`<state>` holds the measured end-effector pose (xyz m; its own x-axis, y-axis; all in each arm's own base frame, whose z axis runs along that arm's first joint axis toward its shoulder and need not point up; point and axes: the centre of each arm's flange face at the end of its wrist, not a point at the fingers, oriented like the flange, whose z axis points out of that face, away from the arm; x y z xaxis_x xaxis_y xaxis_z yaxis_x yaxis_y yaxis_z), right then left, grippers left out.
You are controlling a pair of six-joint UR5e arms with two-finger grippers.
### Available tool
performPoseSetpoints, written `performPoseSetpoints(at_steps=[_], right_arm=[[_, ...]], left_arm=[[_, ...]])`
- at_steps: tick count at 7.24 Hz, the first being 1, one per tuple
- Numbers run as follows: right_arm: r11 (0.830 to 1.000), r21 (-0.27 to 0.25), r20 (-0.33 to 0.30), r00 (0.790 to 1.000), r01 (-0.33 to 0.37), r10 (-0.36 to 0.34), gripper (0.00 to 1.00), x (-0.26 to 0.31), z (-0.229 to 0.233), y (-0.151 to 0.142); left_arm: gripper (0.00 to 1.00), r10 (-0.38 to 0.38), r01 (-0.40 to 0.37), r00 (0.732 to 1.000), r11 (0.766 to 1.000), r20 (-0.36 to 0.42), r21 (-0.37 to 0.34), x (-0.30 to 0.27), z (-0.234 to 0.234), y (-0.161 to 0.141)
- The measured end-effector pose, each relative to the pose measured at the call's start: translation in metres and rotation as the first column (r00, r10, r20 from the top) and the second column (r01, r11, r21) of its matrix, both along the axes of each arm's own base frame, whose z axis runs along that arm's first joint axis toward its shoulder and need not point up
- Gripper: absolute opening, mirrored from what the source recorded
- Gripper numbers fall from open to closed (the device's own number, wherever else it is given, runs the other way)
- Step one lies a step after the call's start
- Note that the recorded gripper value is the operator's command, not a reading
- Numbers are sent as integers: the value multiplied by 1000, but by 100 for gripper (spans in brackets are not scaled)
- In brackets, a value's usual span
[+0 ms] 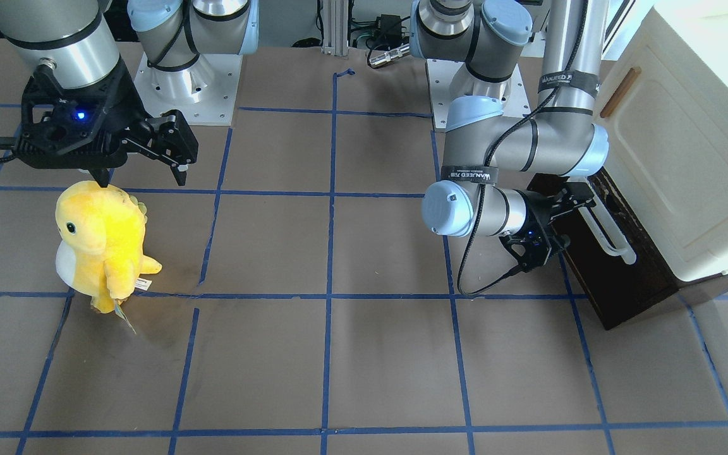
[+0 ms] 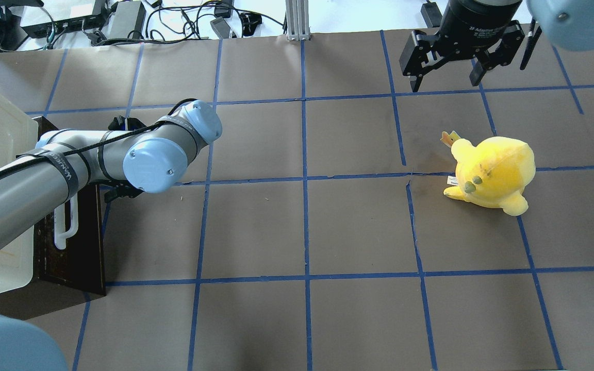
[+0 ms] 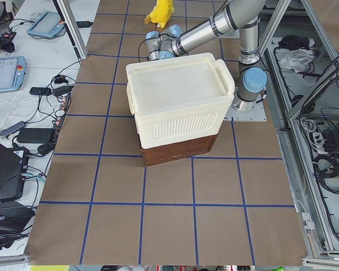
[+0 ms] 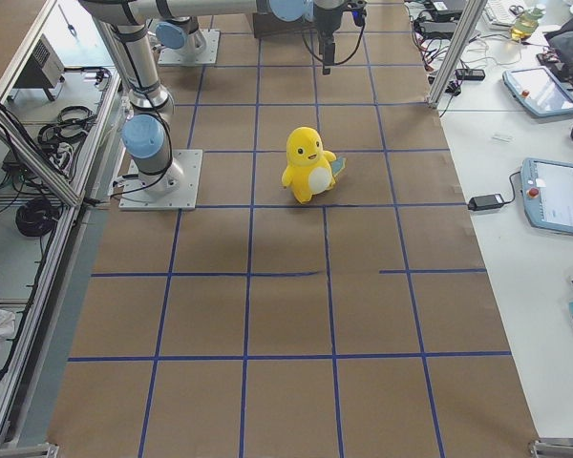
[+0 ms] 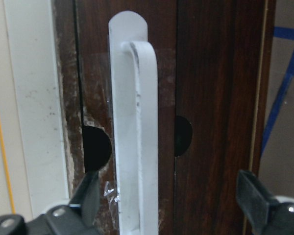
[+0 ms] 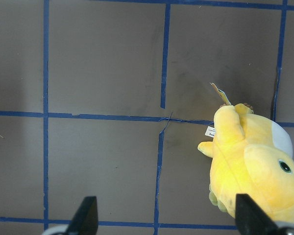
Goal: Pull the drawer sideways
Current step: 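Lower the left gripper onto the white handle of the wooden drawer, then close the left gripper around the white drawer handle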
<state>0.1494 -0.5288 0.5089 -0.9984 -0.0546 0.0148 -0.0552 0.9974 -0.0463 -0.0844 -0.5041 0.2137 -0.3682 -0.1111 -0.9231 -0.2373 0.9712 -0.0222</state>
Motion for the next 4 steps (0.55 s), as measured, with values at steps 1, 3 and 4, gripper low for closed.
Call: performPoseSetpoints(at_steps=[1, 3, 4], right_arm=[[1000, 0, 0, 1000, 0, 0, 100, 0, 0, 0], [1000, 0, 0, 1000, 0, 0, 100, 0, 0, 0], [1000, 0, 0, 1000, 0, 0, 100, 0, 0, 0]], left_arm=[[100, -20, 19, 999, 1000, 26, 13, 1, -3, -1], [100, -48, 46, 997, 998, 64, 45, 3, -11, -3], [97, -54, 50, 996, 997, 69, 62, 3, -16, -3]])
